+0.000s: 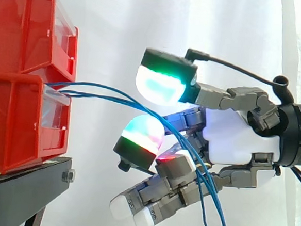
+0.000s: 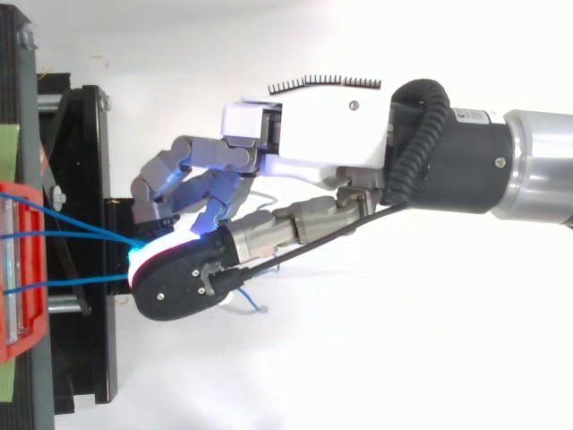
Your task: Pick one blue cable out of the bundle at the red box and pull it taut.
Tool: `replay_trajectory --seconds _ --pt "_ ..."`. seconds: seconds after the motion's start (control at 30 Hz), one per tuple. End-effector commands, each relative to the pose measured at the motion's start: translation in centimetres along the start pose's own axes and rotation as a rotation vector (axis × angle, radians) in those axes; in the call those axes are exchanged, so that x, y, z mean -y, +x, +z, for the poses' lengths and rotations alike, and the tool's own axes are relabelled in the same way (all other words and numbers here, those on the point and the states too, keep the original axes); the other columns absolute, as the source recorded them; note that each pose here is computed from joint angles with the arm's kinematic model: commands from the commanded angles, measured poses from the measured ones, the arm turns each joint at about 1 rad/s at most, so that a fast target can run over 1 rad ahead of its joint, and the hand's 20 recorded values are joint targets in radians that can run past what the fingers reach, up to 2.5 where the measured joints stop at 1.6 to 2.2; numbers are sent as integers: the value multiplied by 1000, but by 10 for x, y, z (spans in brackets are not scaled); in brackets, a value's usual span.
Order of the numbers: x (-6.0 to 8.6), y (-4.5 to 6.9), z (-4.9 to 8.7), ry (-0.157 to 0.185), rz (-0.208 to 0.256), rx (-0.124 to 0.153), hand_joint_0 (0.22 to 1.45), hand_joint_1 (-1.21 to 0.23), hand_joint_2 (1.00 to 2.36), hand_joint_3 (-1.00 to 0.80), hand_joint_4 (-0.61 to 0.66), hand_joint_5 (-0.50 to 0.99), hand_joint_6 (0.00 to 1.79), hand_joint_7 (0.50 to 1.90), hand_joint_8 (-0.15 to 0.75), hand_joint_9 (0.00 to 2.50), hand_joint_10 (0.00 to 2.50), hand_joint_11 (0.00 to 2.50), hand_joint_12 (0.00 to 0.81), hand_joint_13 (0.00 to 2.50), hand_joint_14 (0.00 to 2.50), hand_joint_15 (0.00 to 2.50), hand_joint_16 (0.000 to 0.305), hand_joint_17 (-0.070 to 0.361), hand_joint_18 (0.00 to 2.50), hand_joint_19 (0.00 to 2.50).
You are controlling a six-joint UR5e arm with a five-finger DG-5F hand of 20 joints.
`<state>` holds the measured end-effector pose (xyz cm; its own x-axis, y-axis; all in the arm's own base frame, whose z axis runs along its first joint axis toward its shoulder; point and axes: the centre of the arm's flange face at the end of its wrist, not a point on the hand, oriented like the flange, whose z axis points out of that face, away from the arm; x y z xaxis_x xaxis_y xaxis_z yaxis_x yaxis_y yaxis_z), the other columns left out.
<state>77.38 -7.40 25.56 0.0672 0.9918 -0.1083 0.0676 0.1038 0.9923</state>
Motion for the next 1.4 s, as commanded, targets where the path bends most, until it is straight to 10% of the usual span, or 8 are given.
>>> replay_trajectory --seconds 0.0,0.47,0.67,1.1,1.37 --pt "0 -1 0 0 0 1 576 -546 1009 -248 116 -119 844 999 432 1135 8 1100 473 546 7 258 63 142 433 316" --pt "-1 -1 0 -1 0 1 661 -865 1016 -11 54 -131 911 1185 418 1152 4 1285 446 594 8 267 59 132 542 242" --pt "0 -3 0 3 -2 10 736 -945 1011 -345 73 -144 924 1100 379 1103 6 1280 414 572 9 265 55 124 523 175" --pt "-31 -14 -9 24 -74 37 506 -479 1000 -500 106 -125 873 987 400 1161 8 1208 444 554 8 283 56 127 415 273" --pt "-50 -21 -13 21 -114 90 582 -708 1011 -182 119 -110 900 1022 439 1267 1 1276 466 662 8 300 62 140 559 280"
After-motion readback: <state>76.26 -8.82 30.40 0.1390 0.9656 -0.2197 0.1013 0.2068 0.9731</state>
